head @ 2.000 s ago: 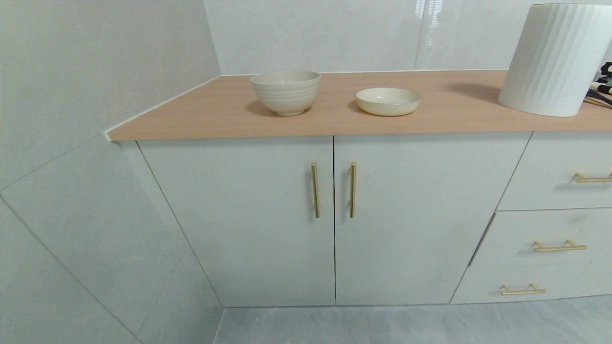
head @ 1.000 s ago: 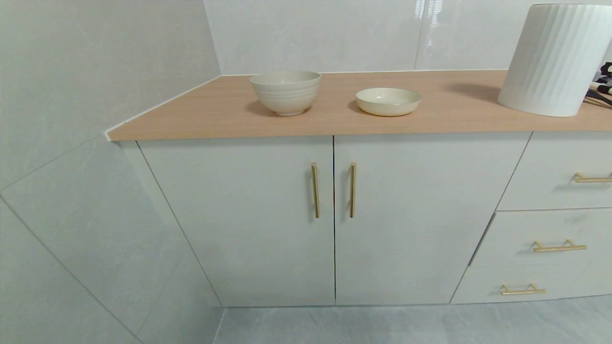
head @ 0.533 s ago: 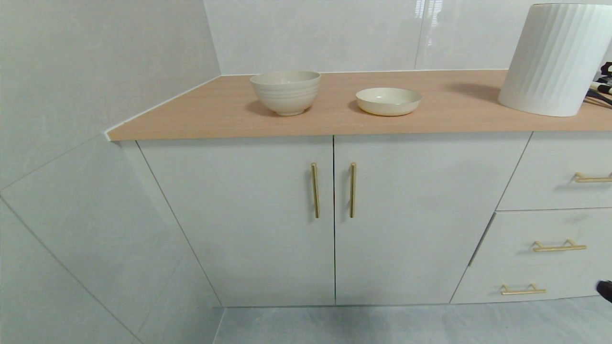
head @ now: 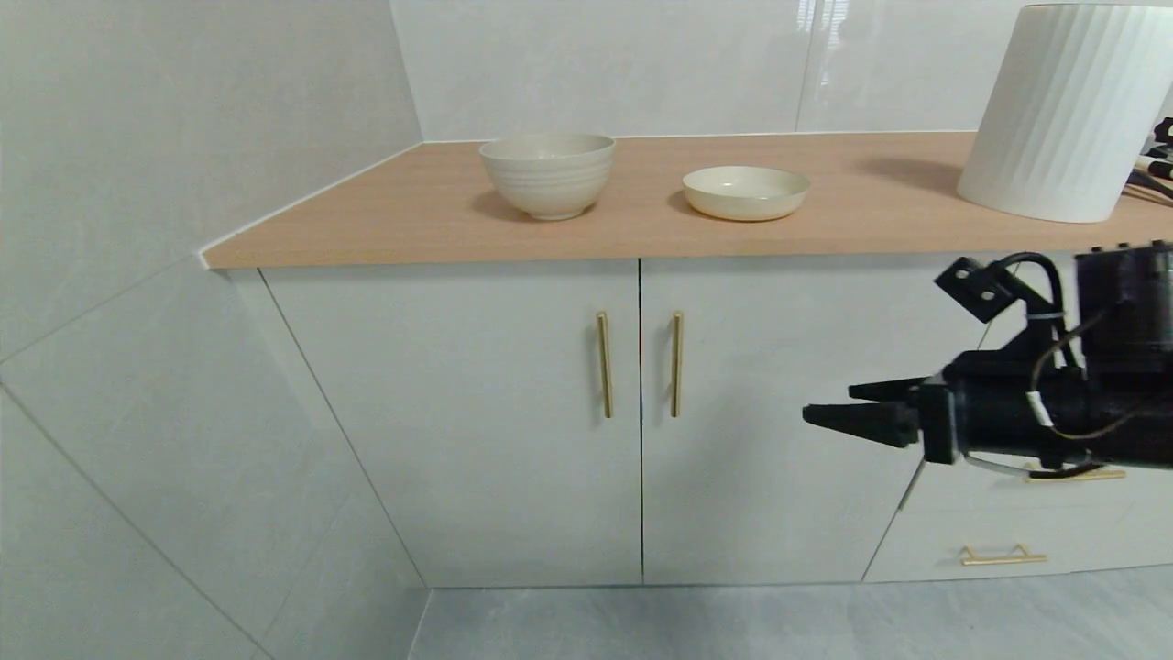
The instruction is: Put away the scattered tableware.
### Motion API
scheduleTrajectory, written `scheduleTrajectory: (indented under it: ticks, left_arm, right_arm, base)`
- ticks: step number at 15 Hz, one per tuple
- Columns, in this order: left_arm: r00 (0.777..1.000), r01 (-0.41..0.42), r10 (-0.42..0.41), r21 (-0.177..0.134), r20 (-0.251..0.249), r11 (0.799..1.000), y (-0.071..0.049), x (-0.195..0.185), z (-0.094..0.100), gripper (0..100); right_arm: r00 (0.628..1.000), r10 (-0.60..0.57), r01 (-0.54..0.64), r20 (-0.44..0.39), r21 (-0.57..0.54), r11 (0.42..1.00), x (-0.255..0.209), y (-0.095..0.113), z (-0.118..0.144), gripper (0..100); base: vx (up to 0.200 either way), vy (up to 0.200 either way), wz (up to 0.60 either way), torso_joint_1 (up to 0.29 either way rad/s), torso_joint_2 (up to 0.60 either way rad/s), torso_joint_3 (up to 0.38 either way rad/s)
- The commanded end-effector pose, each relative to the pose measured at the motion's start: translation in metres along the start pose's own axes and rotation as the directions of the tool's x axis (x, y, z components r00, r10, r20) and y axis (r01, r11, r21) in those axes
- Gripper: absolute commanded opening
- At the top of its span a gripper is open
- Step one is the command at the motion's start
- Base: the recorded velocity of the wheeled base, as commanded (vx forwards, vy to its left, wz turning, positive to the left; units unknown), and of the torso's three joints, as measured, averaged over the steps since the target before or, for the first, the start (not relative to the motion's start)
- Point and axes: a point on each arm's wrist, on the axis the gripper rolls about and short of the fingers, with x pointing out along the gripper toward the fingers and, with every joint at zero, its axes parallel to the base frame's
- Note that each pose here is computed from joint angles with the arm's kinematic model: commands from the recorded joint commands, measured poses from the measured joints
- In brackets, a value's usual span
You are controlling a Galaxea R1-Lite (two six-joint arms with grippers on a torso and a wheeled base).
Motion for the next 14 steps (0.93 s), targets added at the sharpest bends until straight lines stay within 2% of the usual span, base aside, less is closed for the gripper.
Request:
scheduleTrajectory:
  ticks: [1,2,4,6,9,11,13,14]
  left_arm:
    - [1.000,-0.001,0.001,0.000,0.000,1.000,0.000,0.000,0.000,100]
    - [1.000,-0.001,0.001,0.000,-0.001,1.000,0.000,0.000,0.000,100]
    - [1.000,-0.001,0.001,0.000,0.000,1.000,0.000,0.000,0.000,100]
    - [1.000,-0.001,0.001,0.000,0.000,1.000,0.000,0.000,0.000,100]
    - [1.000,-0.001,0.001,0.000,0.000,1.000,0.000,0.000,0.000,100]
    - [1.000,-0.001,0.001,0.000,-0.001,1.000,0.000,0.000,0.000,100]
    - [1.000,-0.001,0.001,0.000,-0.001,1.000,0.000,0.000,0.000,100]
    - [1.000,-0.001,0.001,0.000,-0.001,1.000,0.000,0.000,0.000,100]
  right_arm:
    - [0.998,0.052,-0.048,-0.039,0.103,0.994,0.074,-0.017,0.010,100]
    - [0.998,0.066,-0.062,-0.022,0.156,0.986,0.087,-0.016,0.018,100]
    - [0.998,0.059,-0.061,0.018,0.165,0.984,0.110,-0.017,0.026,100]
    - [0.997,0.056,-0.062,0.048,0.139,0.988,0.129,-0.017,0.018,100]
    - [0.996,0.071,-0.076,0.058,0.094,0.993,0.151,-0.003,-0.005,100]
    - [0.995,0.090,-0.093,0.041,0.089,0.992,0.158,0.005,-0.011,100]
    - [0.995,0.088,-0.091,0.040,0.089,0.992,0.163,0.004,-0.014,100]
    - [0.995,0.064,-0.070,0.073,0.076,0.995,0.167,0.002,-0.015,100]
  base:
    - [0.000,0.000,0.00,0.000,0.00,0.000]
    - [0.000,0.000,0.00,0.000,0.00,0.000]
    - [0.000,0.000,0.00,0.000,0.00,0.000]
    - [0.000,0.000,0.00,0.000,0.00,0.000]
    - [0.000,0.000,0.00,0.000,0.00,0.000]
    - [0.000,0.000,0.00,0.000,0.00,0.000]
    - [0.000,0.000,0.00,0.000,0.00,0.000]
    - [0.000,0.000,0.00,0.000,0.00,0.000]
